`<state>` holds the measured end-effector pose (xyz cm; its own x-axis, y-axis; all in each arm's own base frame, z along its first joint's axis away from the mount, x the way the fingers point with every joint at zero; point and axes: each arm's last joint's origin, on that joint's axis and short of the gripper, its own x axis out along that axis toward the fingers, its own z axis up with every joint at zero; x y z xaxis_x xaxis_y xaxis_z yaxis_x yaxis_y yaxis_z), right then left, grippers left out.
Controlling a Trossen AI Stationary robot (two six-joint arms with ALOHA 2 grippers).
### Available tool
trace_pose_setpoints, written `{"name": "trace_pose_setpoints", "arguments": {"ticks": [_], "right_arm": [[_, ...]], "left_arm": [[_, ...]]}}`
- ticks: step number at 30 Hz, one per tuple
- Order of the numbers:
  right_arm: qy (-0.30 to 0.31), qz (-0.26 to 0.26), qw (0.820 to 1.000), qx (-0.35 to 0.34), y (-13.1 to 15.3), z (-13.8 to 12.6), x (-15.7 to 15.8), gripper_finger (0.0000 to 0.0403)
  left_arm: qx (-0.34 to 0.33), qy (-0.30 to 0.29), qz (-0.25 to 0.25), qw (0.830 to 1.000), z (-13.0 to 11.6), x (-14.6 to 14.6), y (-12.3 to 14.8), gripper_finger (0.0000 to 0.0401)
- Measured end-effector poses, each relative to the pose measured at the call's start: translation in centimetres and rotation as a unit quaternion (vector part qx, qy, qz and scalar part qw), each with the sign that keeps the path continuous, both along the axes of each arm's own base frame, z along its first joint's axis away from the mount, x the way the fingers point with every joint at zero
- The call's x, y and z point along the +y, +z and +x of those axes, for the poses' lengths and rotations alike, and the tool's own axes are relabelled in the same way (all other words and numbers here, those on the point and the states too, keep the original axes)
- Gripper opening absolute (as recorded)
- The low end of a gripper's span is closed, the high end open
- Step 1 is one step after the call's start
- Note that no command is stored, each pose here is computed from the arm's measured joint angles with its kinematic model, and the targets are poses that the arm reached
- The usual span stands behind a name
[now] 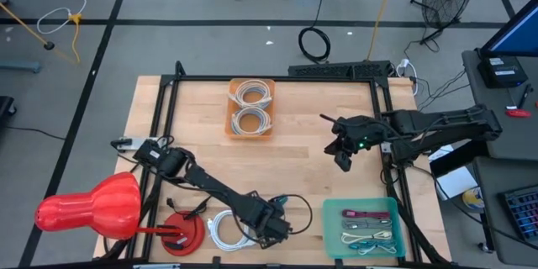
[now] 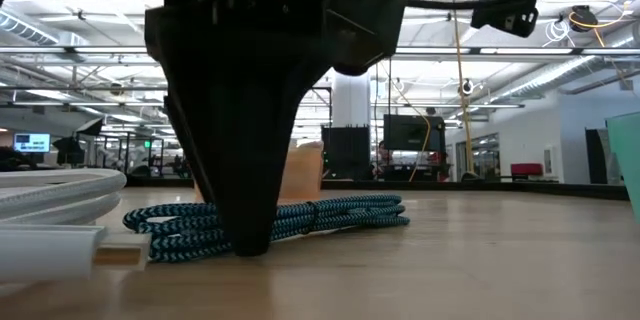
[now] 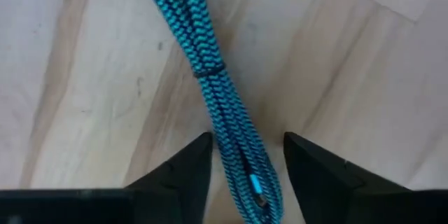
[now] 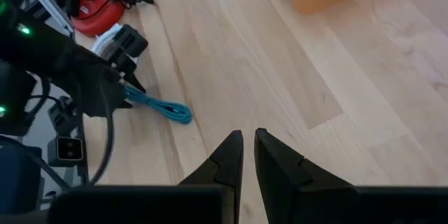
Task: Pick & Place USB Port
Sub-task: Put the blue patterned usb cable into the blue bin
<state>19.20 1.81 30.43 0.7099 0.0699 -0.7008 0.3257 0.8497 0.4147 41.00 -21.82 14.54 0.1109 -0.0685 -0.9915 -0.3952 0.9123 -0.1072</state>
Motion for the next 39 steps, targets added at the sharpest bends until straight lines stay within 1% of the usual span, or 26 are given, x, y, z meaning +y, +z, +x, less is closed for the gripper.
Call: {"name": "trace_pose_setpoints", "arguments": {"ticks": [2, 4, 6, 7, 11, 13, 15, 17, 21, 23, 26, 28, 31, 34, 36, 39], "right_arm": [[-0.003, 0.002, 1.0, -0.002, 0.1, -0.1, 0.0, 0.0029], [-0.004, 0.004, 1.0, -0.003, 0.1, -0.1, 0.0, 0.0029], [-0.004, 0.004, 1.0, -0.003, 0.1, -0.2, 0.0, 0.0029], [-0.005, 0.005, 1.0, -0.004, 0.1, -0.2, 0.0, 0.0029], [-0.005, 0.009, 1.0, -0.006, 0.2, -0.1, 0.0, 0.0029], [0.003, 0.018, 1.0, -0.015, 0.3, 0.0, 0.1, 0.0029], [0.009, 0.024, 0.999, -0.03, 0.5, 0.2, 0.1, 0.0029], [0.017, 0.031, 0.998, -0.054, 0.9, 0.5, 0.2, 0.0029], [0.043, 0.044, 0.991, -0.12, 2.0, 1.2, 0.4, 0.0029], [0.056, 0.051, 0.984, -0.162, 2.7, 1.6, 0.5, 0.0029], [0.069, 0.06, 0.968, -0.233, 4.1, 1.9, 0.6, 0.0029], [0.067, 0.065, 0.956, -0.278, 5.0, 2.0, 0.6, 0.003], [0.06, 0.072, 0.936, -0.339, 6.4, 1.9, 0.4, 0.0039], [0.046, 0.083, 0.913, -0.398, 7.7, 1.9, 0.0, 0.0058], [0.026, 0.096, 0.895, -0.436, 8.5, 1.8, -0.5, 0.0074], [-0.004, 0.119, 0.866, -0.485, 9.5, 2.0, -1.1, 0.0104]], "left_arm": [[0.0, 0.001, 0.004, 1.0, 0.0, 0.1, -0.1, 0.015], [0.002, 0.001, 0.009, 1.0, 0.0, 0.3, -0.1, 0.0103], [0.006, 0.001, 0.008, 1.0, 0.1, 0.6, -0.1, 0.0046], [0.007, 0.002, 0.007, 1.0, 0.1, 0.6, -0.1, 0.0029], [0.002, 0.025, 0.01, 1.0, 0.2, 1.2, 0.4, 0.0024], [-0.007, 0.035, 0.028, 0.999, 0.2, 1.8, 1.1, 0.0024], [-0.034, 0.049, 0.048, 0.997, 0.4, 3.0, 3.0, 0.0024], [-0.076, 0.069, 0.061, 0.993, 0.5, 4.4, 5.7, 0.0023], [-0.151, 0.112, 0.097, 0.977, 0.0, 7.0, 10.4, 0.0023], [-0.189, 0.141, 0.116, 0.965, -0.5, 8.3, 12.9, 0.0023], [-0.257, 0.191, 0.147, 0.936, -1.8, 10.2, 16.9, 0.0023], [-0.291, 0.216, 0.171, 0.916, -2.7, 10.9, 18.7, 0.0023], [-0.351, 0.242, 0.192, 0.884, -3.8, 11.5, 21.4, 0.0023], [-0.418, 0.243, 0.207, 0.85, -4.6, 11.7, 24.2, 0.0023], [-0.462, 0.235, 0.216, 0.828, -4.4, 11.7, 25.6, 0.0023], [-0.514, 0.21, 0.222, 0.802, -3.6, 11.6, 27.0, 0.0023]]}}
